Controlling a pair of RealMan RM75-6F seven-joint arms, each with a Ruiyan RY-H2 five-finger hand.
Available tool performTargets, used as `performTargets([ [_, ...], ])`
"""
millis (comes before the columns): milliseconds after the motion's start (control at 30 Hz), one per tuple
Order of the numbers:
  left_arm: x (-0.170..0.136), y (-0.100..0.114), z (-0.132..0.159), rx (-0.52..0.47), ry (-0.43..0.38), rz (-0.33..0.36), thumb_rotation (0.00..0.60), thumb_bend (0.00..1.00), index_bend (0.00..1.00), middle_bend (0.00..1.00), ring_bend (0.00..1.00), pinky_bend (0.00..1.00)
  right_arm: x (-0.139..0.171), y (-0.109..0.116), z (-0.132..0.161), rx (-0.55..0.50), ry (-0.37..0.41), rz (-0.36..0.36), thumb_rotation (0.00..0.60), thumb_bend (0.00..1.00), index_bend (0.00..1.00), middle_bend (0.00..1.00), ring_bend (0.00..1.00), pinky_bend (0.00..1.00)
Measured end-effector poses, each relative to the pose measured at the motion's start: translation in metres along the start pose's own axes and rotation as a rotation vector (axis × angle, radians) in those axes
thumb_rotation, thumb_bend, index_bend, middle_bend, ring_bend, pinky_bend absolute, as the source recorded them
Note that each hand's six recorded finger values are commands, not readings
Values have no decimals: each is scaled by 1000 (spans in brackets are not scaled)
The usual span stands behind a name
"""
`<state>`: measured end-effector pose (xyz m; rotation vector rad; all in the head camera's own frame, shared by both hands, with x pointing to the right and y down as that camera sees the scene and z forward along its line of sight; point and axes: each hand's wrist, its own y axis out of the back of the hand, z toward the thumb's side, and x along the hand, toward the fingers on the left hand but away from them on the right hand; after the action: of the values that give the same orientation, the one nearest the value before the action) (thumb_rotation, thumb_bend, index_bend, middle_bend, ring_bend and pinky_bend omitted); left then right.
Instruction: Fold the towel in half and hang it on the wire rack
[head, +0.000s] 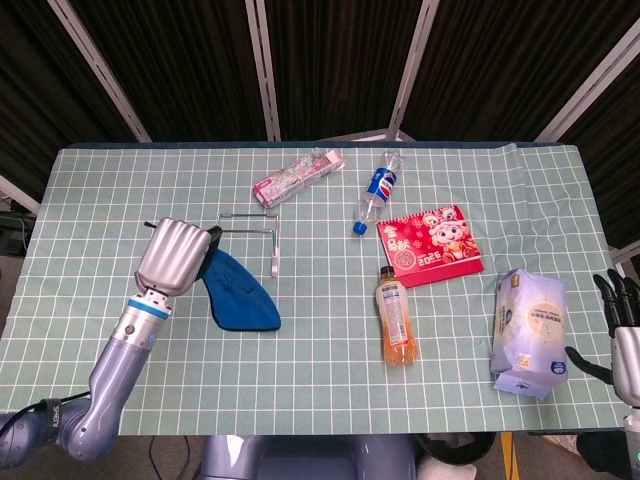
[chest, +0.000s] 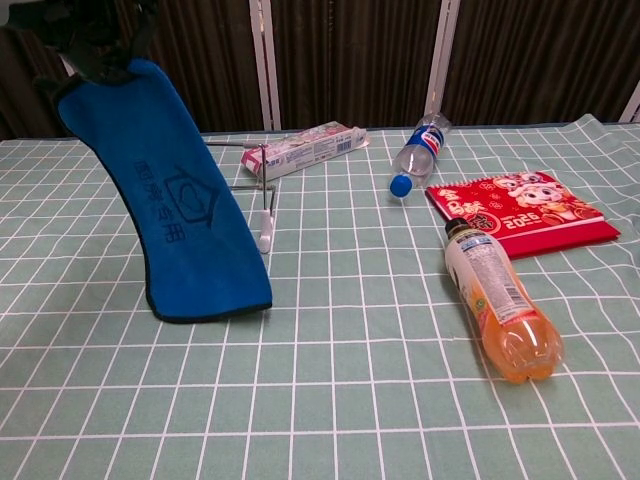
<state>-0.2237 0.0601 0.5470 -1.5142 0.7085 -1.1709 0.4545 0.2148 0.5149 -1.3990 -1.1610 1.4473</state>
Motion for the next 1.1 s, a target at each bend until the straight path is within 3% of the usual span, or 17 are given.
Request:
performTargets([
  [167, 25, 16, -2, 70, 17, 31, 600, 751, 928, 1000, 1000, 1000, -1, 0, -3, -3, -12, -1, 600, 0, 0, 0, 0, 0],
  [467, 60, 33, -8, 211, -28, 101, 600, 754, 930, 1000, 1000, 1000, -5, -1, -9, -3, -38, 3, 600, 0, 0, 0, 0, 0],
  [733, 87, 31, -2, 287, -108, 71, 600, 752, 932, 1000, 1000, 1000, -7, -5, -10, 9, -49, 12, 600, 0, 0, 0, 0, 0],
  [1100, 132, 25, -10, 401, -169, 93, 600, 754, 939, 1000, 999, 1000, -9, -12, -13, 27, -72, 27, 600, 0, 0, 0, 0, 0],
])
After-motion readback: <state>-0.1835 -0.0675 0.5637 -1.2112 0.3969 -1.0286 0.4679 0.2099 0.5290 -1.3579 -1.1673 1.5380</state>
